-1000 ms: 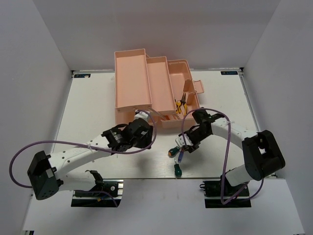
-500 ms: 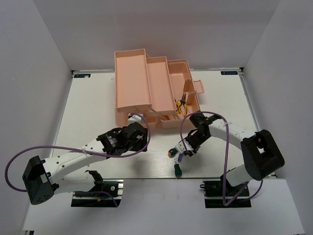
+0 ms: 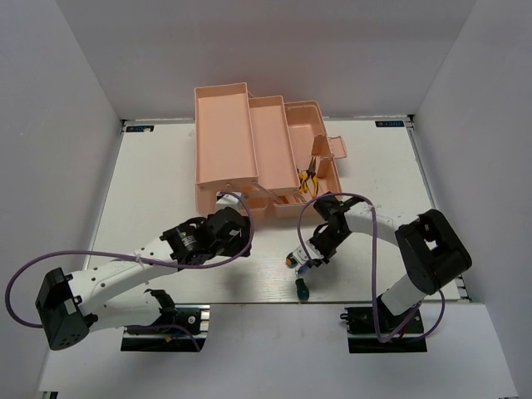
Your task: Sort the tools into containers
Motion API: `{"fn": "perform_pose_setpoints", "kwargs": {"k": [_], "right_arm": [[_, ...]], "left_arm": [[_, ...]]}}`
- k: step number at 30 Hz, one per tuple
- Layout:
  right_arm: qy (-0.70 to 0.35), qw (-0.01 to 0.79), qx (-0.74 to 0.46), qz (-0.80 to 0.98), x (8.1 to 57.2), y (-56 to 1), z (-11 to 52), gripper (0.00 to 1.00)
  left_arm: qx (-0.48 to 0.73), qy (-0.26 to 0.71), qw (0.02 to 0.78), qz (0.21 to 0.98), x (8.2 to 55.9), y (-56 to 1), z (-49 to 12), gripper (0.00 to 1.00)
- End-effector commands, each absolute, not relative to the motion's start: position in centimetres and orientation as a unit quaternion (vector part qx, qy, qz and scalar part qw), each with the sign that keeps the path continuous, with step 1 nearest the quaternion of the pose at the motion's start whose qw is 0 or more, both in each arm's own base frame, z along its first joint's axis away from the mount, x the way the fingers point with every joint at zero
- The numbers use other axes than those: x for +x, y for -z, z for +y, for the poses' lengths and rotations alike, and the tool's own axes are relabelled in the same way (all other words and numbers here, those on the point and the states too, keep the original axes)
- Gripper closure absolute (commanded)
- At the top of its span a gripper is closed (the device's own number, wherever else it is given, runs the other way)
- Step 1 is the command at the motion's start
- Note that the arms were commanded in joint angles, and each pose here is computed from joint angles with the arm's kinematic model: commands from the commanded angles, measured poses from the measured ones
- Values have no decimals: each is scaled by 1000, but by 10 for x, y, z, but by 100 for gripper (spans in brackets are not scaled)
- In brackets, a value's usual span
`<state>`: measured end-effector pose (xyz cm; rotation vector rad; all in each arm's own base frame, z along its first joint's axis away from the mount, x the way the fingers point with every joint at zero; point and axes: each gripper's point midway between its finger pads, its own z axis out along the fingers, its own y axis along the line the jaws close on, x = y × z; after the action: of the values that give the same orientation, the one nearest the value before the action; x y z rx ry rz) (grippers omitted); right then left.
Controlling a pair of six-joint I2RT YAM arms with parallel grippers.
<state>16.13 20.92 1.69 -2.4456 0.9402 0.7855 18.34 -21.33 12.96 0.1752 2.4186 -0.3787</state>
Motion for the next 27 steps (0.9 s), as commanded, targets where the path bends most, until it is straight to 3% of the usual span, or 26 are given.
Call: {"fn": "perform_pose_setpoints", "kwargs": {"k": [1, 6, 9, 16, 20, 21, 27], "right_arm": [[-271, 181, -885, 334, 161, -7, 205, 76], [-268, 184, -871, 368, 159, -26, 200, 100], [-293, 189, -834, 428, 156, -65, 201, 100], [-319, 301, -719, 539, 178, -191, 226, 100], [-302, 369, -602, 640, 225, -256, 239, 100], [-284, 428, -579, 633, 253, -284, 250, 100], [-258, 438, -385, 770, 367, -315, 275, 100]], "left_arm": [[54, 137, 332, 932, 181, -127, -207, 28], [-44, 23, 315, 948, 180, -106, -157, 28], [-74, -15, 296, 952, 175, -92, -143, 28], [-157, -29, 303, 940, 178, -76, -108, 24], [-183, -33, 315, 931, 186, -72, -92, 21], [-184, -31, 319, 929, 189, -70, -91, 20], [-148, -40, 316, 936, 222, -54, -94, 17]]}}
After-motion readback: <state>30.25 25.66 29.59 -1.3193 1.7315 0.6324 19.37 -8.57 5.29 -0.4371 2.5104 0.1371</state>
